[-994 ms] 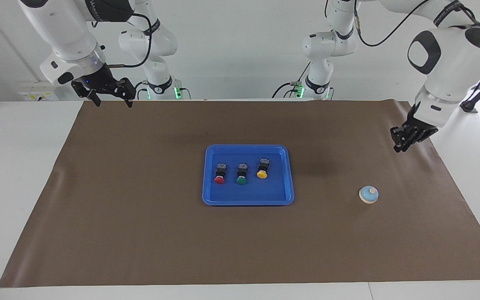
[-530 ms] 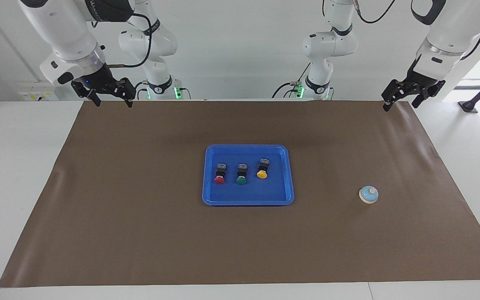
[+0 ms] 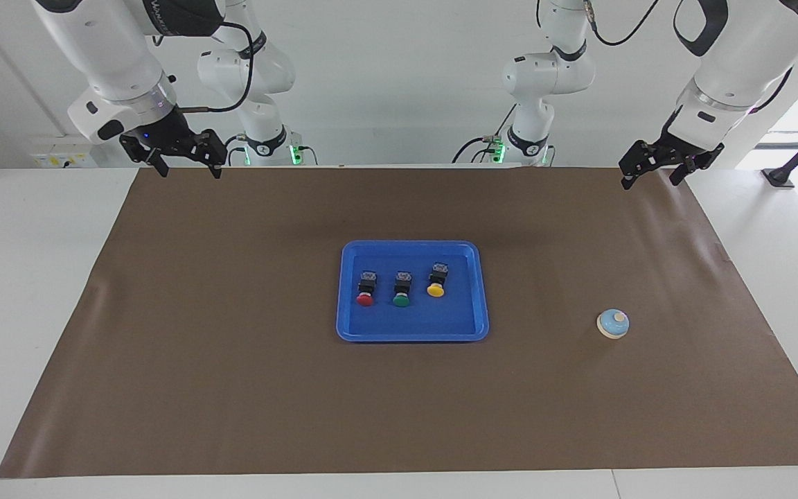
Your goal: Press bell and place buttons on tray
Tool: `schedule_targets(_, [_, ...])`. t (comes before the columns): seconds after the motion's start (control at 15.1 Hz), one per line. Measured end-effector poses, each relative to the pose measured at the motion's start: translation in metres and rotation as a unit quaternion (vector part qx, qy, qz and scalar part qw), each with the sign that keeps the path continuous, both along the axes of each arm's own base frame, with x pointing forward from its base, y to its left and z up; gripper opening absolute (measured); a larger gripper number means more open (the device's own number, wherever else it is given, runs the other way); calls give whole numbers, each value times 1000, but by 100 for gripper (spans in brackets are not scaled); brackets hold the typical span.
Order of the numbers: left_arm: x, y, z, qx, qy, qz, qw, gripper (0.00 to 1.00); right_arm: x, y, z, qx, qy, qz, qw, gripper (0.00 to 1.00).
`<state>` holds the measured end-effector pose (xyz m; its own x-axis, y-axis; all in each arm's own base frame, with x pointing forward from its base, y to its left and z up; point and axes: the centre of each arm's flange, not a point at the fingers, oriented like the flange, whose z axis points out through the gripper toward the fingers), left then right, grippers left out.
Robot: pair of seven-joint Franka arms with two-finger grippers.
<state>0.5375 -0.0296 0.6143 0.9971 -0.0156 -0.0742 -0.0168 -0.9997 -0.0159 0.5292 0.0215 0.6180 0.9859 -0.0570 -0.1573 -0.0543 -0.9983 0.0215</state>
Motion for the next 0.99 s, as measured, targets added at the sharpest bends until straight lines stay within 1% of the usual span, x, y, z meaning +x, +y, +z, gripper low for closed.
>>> schedule_targets(0.27, [-1,-1,-1,-2,4,-5,1000,100,0,0,0,0,0,0,1000,100])
schedule_targets(0.66, [-2,-5,-1,-26,7,-26,999,100,0,0,0,0,0,0,1000,100])
schedule_targets(0.99, [-2,-5,-1,-27,7,-28,999,100,0,0,0,0,0,0,1000,100])
